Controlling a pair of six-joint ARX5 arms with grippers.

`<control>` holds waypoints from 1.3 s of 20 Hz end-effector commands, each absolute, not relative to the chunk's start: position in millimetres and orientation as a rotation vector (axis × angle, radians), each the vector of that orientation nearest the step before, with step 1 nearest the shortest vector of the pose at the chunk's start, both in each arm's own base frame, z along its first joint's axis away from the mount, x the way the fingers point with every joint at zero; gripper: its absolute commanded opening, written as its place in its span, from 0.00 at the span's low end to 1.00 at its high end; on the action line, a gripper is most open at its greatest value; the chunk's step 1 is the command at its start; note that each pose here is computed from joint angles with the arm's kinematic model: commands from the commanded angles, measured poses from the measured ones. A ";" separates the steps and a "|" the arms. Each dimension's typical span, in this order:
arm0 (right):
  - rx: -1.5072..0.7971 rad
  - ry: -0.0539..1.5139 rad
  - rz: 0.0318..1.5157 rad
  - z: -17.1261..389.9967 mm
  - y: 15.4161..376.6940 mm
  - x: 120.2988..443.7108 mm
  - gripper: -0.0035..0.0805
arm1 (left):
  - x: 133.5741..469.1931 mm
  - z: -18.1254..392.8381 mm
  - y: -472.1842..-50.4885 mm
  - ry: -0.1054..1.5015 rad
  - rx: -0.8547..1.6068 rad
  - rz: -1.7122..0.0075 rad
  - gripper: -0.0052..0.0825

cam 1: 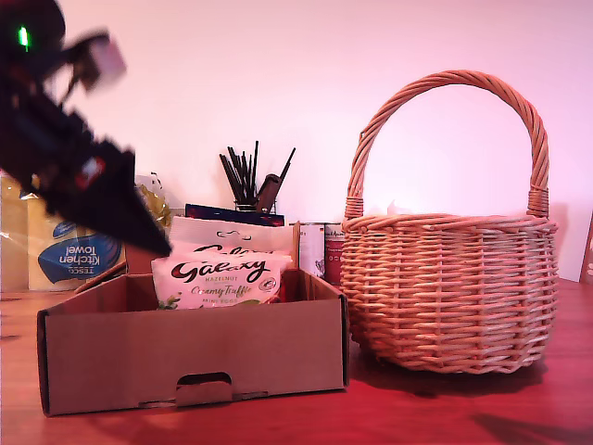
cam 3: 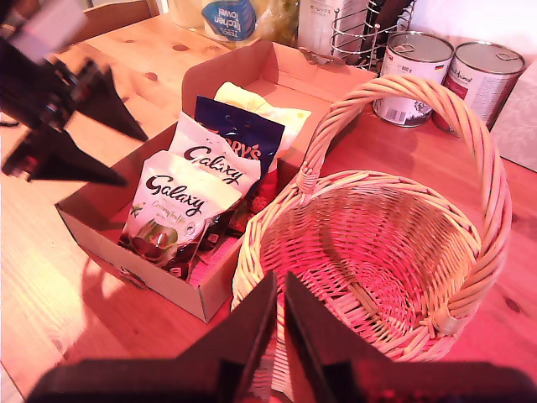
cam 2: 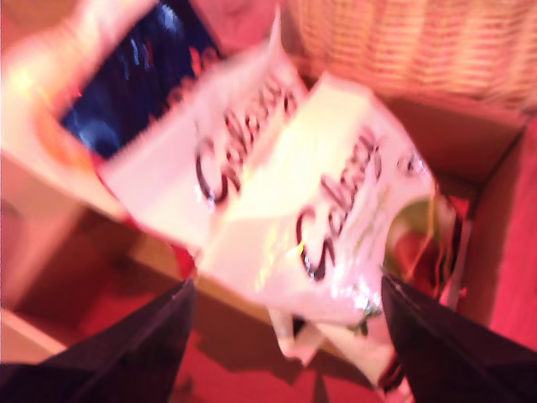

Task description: Move the bags of Easter eggs from the cardboard box on the left into the woven basket on the right side.

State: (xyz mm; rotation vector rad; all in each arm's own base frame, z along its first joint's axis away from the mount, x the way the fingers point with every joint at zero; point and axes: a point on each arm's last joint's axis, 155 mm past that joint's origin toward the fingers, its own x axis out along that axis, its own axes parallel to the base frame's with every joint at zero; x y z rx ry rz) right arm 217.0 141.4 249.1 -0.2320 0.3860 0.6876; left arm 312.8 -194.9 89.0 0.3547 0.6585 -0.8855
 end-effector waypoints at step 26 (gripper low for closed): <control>-0.252 0.373 0.702 250.1 143.0 215.0 0.03 | 267.3 80.3 -262.8 0.698 0.241 -1.172 0.46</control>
